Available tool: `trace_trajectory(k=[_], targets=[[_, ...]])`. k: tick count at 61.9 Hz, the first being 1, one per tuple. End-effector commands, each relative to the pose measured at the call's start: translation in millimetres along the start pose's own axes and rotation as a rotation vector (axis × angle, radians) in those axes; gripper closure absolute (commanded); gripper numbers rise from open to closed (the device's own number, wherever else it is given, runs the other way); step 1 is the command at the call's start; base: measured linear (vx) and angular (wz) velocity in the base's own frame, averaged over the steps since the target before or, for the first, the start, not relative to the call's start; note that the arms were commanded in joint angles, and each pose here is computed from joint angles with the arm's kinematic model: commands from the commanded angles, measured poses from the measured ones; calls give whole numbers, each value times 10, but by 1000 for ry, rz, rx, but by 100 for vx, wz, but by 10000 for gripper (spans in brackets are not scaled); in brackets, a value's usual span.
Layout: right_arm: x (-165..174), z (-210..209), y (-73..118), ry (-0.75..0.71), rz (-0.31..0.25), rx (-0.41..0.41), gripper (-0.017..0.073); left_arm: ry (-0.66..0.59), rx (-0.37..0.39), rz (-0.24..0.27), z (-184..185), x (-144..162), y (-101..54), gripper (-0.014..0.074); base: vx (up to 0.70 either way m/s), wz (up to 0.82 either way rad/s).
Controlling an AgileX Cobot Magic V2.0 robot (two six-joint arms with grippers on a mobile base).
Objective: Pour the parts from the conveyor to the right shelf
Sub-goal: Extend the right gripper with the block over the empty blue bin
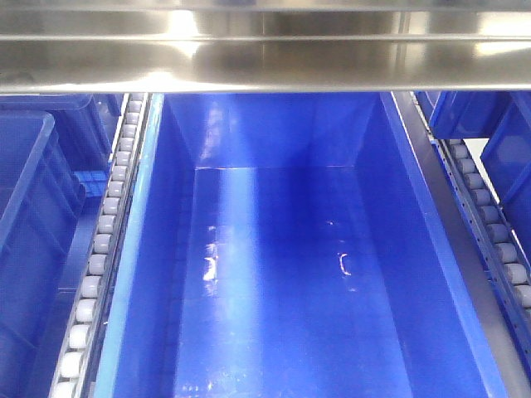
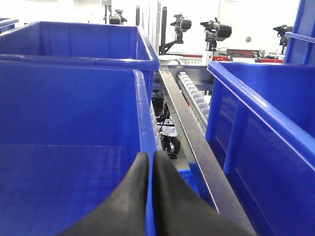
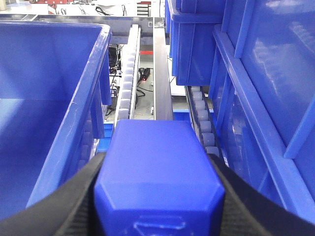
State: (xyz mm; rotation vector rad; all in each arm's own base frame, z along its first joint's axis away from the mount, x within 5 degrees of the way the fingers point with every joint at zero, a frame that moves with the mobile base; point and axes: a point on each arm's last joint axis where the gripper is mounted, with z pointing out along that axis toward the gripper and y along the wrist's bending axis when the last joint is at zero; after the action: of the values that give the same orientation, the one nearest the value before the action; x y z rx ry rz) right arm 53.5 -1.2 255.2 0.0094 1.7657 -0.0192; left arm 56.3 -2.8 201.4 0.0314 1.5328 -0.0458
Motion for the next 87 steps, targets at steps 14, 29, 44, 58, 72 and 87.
trace_trajectory(k=[14, 29, 44, 58, 72, 87], targets=[[-161, -15, -2, -94, -11, 4, 564, -56, 5, -12, 0, 29, -1, 599, 0, 0], [-162, -15, -2, -95, -11, 3, 564, -56, 5, -12, 0, 29, -1, 599, 0, 0], [-172, -16, 0, -107, 12, -1, 564, -56, 5, -12, 0, 29, -1, 599, 0, 0], [-185, -21, 10, -109, 28, -12, 564, -58, 5, -12, -2, 28, -1, 599, 0, 0], [-343, 40, 58, -69, -33, -86, 552, -59, 5, -12, -2, 27, -1, 599, 0, 0], [-657, 261, 170, 34, -58, -183, 543, -59, 5, -12, -2, 27, -1, 599, 0, 0]])
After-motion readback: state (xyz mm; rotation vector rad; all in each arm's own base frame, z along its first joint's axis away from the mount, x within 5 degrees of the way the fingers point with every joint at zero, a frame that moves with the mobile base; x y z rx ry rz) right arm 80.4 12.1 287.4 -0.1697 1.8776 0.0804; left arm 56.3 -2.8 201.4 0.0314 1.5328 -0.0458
